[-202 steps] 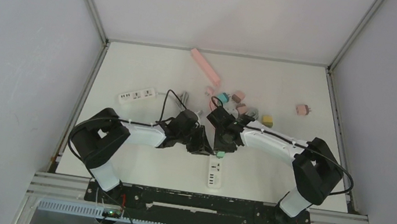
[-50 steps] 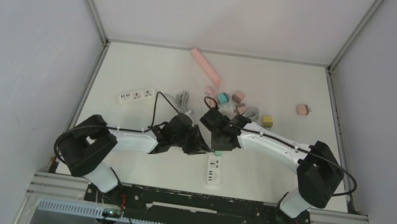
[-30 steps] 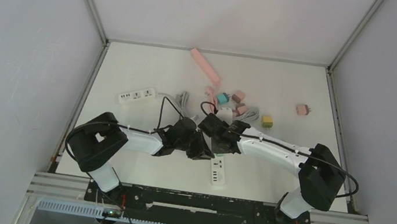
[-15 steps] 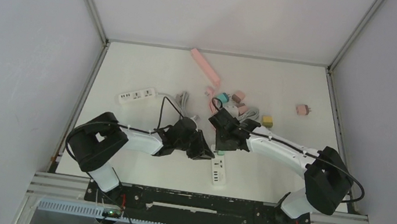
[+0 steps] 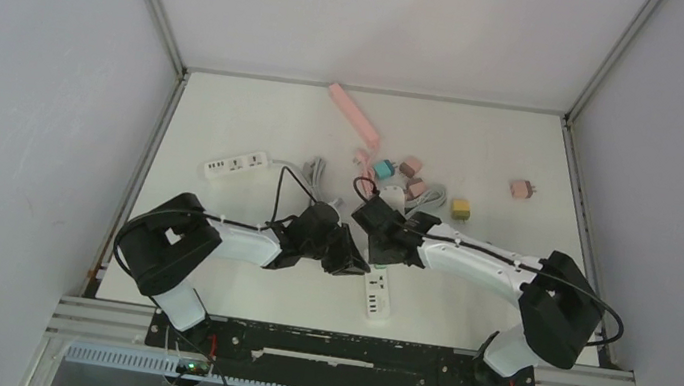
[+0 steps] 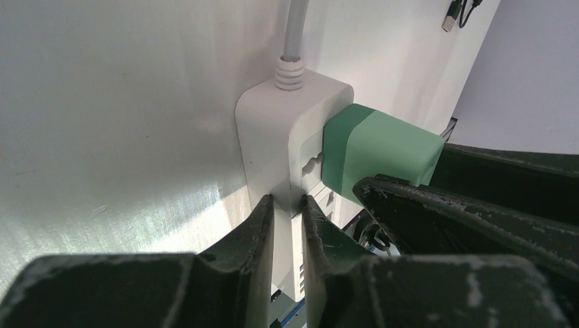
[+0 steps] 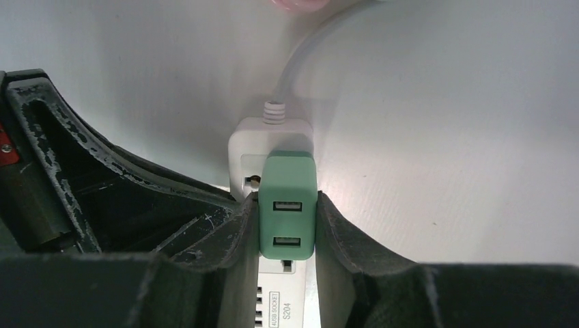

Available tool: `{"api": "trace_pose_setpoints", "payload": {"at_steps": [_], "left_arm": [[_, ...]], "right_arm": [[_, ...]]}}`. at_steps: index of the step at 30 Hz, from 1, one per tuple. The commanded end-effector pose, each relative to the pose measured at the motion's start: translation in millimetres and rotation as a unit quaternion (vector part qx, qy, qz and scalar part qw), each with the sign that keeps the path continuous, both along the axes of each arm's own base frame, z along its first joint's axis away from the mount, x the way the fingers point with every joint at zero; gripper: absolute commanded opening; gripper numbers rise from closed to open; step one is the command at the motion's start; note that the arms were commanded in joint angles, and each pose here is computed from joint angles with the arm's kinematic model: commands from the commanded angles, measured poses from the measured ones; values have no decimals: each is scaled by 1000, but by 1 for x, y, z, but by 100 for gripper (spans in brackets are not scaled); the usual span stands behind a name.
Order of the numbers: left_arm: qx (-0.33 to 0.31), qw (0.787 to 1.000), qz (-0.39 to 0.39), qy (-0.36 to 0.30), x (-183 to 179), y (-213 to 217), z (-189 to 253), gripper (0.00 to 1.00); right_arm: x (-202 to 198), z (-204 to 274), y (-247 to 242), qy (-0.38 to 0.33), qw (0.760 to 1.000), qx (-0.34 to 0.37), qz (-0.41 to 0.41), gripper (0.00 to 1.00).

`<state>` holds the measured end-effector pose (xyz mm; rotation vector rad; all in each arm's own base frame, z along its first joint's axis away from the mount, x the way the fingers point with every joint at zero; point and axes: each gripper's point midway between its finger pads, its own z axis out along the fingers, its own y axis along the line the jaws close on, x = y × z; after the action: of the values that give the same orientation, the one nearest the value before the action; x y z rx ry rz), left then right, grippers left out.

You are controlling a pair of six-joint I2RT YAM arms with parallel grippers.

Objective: Insert the plug
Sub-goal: Press the plug into the socket.

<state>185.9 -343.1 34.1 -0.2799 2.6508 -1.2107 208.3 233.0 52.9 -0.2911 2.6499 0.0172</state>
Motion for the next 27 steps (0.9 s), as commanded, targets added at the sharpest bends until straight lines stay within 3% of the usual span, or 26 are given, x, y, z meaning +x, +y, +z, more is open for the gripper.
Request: {"api": "trace_pose_setpoints", "payload": {"at_steps": [1, 11, 17, 19, 27], "left_arm": [[25, 1000, 4, 0, 1, 2, -12, 22], [27, 1000, 6, -3, 2, 2, -12, 22], [28, 999, 10, -10, 4, 4, -9, 24], [30, 999, 11, -12, 4, 4, -8, 25], [30, 999, 8, -18, 6, 3, -5, 27]], "right_arm": [[-54, -56, -27, 157, 987, -12, -8, 0], [-64, -67, -15, 173, 985, -10, 20, 0], [-49, -43, -8, 137, 990, 11, 14, 1], [-41, -28, -2, 117, 993, 25, 13, 12], [-10, 55, 19, 21, 993, 114, 5, 75]]}}
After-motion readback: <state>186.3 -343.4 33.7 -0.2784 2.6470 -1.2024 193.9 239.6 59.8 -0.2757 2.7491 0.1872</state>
